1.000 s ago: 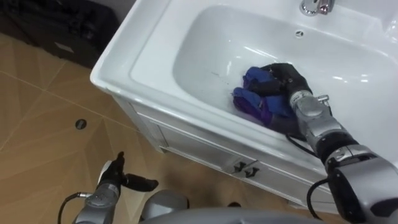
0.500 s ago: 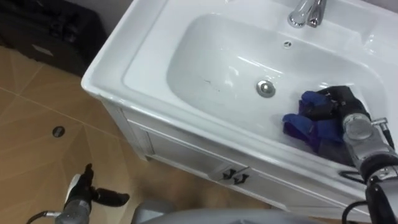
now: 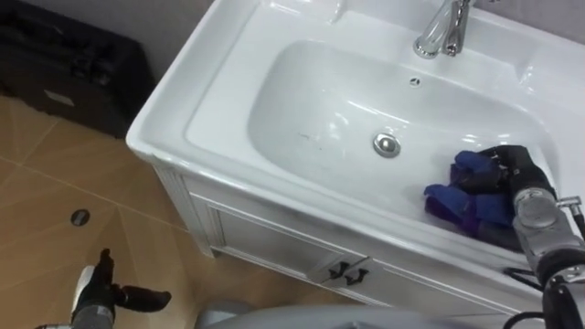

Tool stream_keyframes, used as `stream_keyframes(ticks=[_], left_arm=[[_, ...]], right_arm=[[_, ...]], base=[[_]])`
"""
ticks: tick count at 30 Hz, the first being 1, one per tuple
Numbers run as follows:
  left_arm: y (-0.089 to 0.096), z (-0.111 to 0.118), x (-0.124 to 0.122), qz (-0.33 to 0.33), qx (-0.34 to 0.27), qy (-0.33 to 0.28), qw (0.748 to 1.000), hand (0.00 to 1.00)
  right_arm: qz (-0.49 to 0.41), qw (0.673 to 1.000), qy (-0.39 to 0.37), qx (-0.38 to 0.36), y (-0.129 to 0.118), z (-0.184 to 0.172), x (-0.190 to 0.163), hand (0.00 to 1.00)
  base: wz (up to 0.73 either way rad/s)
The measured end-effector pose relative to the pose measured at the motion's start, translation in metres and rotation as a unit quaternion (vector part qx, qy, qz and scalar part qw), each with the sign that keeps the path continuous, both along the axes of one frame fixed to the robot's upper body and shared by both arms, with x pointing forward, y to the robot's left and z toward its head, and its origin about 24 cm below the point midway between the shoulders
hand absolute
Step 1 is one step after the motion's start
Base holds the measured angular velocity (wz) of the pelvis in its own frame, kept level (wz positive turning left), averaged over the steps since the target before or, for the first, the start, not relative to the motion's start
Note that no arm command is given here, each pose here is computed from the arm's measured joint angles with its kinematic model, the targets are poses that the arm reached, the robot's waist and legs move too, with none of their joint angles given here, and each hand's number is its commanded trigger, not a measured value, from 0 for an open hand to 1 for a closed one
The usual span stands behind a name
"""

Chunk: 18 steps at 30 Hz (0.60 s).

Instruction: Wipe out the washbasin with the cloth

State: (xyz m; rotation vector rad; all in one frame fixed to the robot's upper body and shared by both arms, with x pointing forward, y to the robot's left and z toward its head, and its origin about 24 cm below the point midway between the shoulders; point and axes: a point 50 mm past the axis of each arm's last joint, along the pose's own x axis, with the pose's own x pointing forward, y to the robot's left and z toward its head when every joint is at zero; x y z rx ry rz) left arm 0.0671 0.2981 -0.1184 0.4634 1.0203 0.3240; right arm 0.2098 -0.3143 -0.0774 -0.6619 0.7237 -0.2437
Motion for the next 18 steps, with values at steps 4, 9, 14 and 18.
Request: stream_keyframes(ticks=[4, 9, 14, 18], left_arm=[[0.000, 0.003, 0.004, 0.001, 0.010, -0.016, 1.000, 0.00], [-0.005, 0.004, 0.006, -0.002, 0.004, -0.027, 1.000, 0.00], [-0.013, 0.001, 0.010, -0.002, -0.008, -0.036, 0.999, 0.00], [-0.016, 0.000, 0.011, -0.004, -0.017, -0.038, 0.999, 0.00]], right_arm=[[0.001, 1.000, -0.002, 0.000, 0.000, 0.000, -0.001, 1.00], [0.053, 0.998, -0.023, -0.026, 0.006, 0.006, 0.006, 1.00], [0.093, 0.993, -0.035, -0.066, 0.008, 0.012, 0.008, 1.00], [0.121, 0.985, -0.051, -0.108, 0.007, 0.020, 0.009, 1.00]], base=[[-0.08], [-0.10], [-0.09], [-0.21]])
